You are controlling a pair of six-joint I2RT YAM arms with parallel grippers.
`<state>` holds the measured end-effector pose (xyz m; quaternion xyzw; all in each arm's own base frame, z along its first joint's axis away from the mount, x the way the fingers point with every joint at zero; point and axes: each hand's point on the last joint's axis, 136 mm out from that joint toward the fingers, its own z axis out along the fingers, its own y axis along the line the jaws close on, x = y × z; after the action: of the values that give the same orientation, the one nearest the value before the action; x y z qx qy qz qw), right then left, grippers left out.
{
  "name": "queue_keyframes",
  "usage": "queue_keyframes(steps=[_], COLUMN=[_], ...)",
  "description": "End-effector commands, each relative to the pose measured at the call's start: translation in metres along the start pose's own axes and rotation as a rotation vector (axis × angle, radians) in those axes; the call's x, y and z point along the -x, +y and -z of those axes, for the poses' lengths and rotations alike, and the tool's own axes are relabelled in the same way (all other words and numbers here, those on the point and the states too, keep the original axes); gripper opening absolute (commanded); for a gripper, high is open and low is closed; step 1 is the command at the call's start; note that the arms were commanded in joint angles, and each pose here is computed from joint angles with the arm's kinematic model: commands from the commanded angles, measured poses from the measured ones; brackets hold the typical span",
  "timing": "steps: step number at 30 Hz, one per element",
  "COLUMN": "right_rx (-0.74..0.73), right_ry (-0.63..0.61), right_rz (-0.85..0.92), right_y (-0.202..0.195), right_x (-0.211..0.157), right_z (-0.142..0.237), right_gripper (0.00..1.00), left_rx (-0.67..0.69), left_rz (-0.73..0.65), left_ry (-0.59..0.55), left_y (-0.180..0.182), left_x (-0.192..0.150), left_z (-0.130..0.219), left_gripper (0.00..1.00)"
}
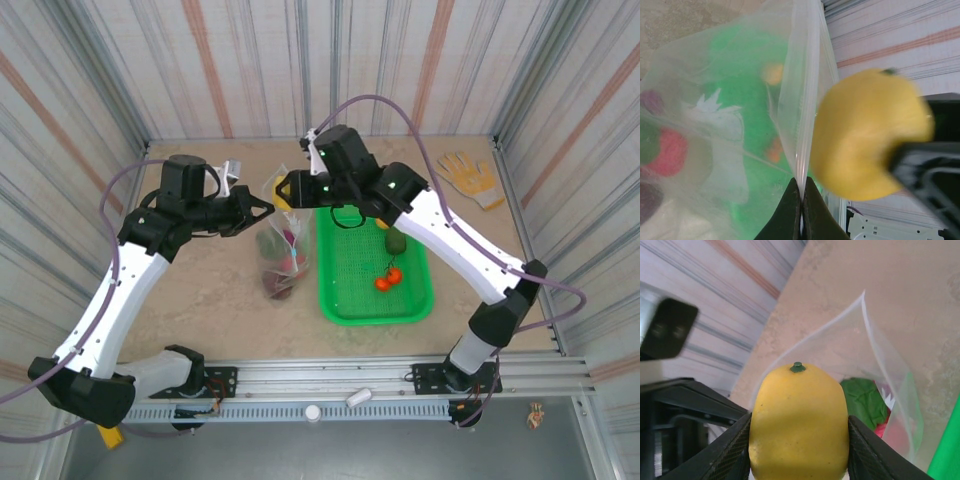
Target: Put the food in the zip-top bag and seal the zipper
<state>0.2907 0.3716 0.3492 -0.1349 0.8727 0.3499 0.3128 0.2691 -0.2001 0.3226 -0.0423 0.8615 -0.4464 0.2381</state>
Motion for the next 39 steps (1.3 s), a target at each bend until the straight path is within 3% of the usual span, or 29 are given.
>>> queue_keyframes(steps=[1, 8, 14, 25, 33, 39], right_rx=[-0.064, -0.087, -0.042, -0.023, 0.000, -0.218], right_ry=[0.012, 0.121, 0.176, 0.081, -0.048, -0.100], right_rz=[0.028, 0.059, 0.071, 0.061, 0.093, 0.050], right_y=[-0.004, -0.012, -0.006, -0.010, -0.005, -0.070], right_x=[-0.009, -0.058, -0.082, -0.051, -0.018, -0.014], right_z=[0.000, -0.014, -0.016, 0.012, 0.068, 0.097], right_gripper=[0.50, 0.53, 0.68, 0.67, 0.65, 0.64], left_rx=[-0.036, -0.017, -0.041, -0.018, 0.004, 0.023], left_rz=[-0.042, -0.067, -0.076, -0.035, -0.012, -0.014], left_ry=[-0.016, -0.044, -0.029, -0.026, -0.011, -0.021], left_y=[-0.017, -0.019, -0.023, -0.010, 0.001, 0.006], left_x=[0.003, 0.008, 0.006, 0.001, -0.004, -0.002], left_z=[0.009, 0.017, 0.016, 0.011, 0.005, 0.004], left_gripper=[0.00, 0.00, 0.00, 0.00, 0.00, 0.00])
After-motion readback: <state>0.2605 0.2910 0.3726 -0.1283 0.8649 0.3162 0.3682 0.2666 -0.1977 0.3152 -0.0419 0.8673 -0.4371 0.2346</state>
